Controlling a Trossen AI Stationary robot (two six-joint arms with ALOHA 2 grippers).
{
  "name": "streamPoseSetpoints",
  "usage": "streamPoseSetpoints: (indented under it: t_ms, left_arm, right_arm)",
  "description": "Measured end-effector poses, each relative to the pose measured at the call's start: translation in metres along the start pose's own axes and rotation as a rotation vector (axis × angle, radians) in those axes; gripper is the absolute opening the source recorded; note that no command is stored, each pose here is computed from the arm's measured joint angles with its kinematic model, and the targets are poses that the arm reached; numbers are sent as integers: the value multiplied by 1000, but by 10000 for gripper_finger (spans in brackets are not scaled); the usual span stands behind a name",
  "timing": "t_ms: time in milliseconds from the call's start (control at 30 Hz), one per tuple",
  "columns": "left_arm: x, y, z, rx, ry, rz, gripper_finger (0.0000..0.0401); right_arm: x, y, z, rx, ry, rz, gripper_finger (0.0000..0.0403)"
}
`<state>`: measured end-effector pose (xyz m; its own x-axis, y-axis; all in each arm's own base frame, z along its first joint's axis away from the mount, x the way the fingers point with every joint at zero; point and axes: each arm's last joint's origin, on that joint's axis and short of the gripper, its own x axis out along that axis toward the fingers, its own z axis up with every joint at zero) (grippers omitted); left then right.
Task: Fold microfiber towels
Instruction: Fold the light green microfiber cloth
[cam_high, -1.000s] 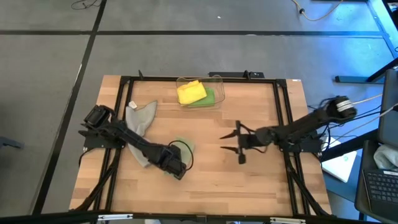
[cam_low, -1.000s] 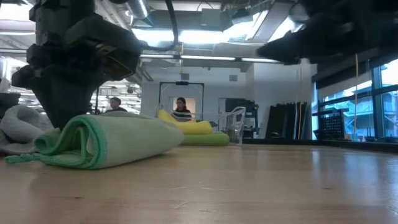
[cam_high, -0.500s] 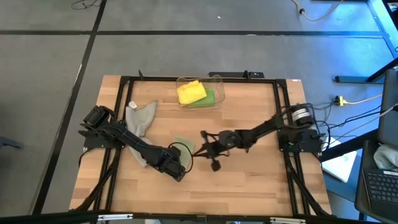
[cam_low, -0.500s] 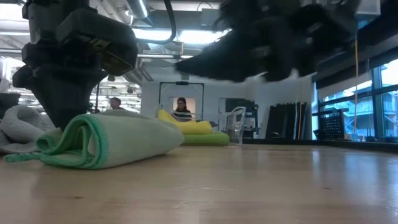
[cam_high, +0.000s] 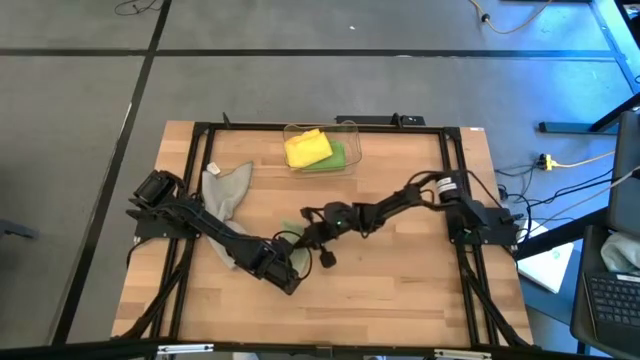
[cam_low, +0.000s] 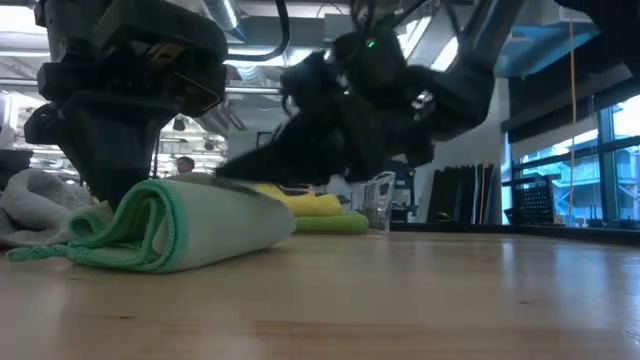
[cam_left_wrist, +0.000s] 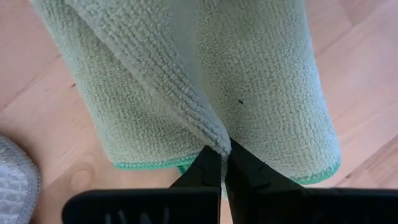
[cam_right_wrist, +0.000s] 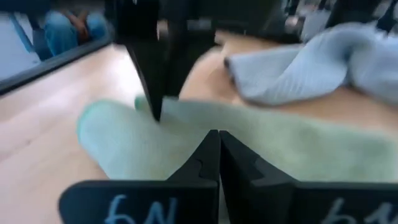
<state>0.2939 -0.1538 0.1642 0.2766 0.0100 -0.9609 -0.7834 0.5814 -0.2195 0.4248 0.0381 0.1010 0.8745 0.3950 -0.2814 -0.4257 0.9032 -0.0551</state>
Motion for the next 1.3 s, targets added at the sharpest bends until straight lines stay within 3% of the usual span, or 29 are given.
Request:
streamPoseSetpoints:
  t_ms: [200, 433, 633, 767, 900, 1167, 1300]
  left_arm:
    - [0, -1, 0, 24, 0, -8, 0]
    - [-3, -4, 0, 52, 50, -24, 0]
    - [-41, -12, 7, 94, 50, -12, 0]
    - [-81, -19, 15, 109, -105, 9, 0]
    - [-105, -34, 19, 115, -247, -83, 1]
    - [-109, -38, 16, 88, -296, -94, 1]
    - [-91, -58, 15, 136, -358, -171, 0]
  right_arm:
    - [20, -5, -26, 31, 96, -24, 7]
    - [26, -15, -33, 66, 98, -39, 8]
    - [26, -14, -33, 68, 94, -21, 9]
    - [26, -14, -33, 69, 92, -21, 9]
    - [26, -17, -35, 108, 109, -41, 9]
    - [26, -18, -35, 125, 111, -46, 9]
    - [26, -19, -35, 126, 110, -45, 9]
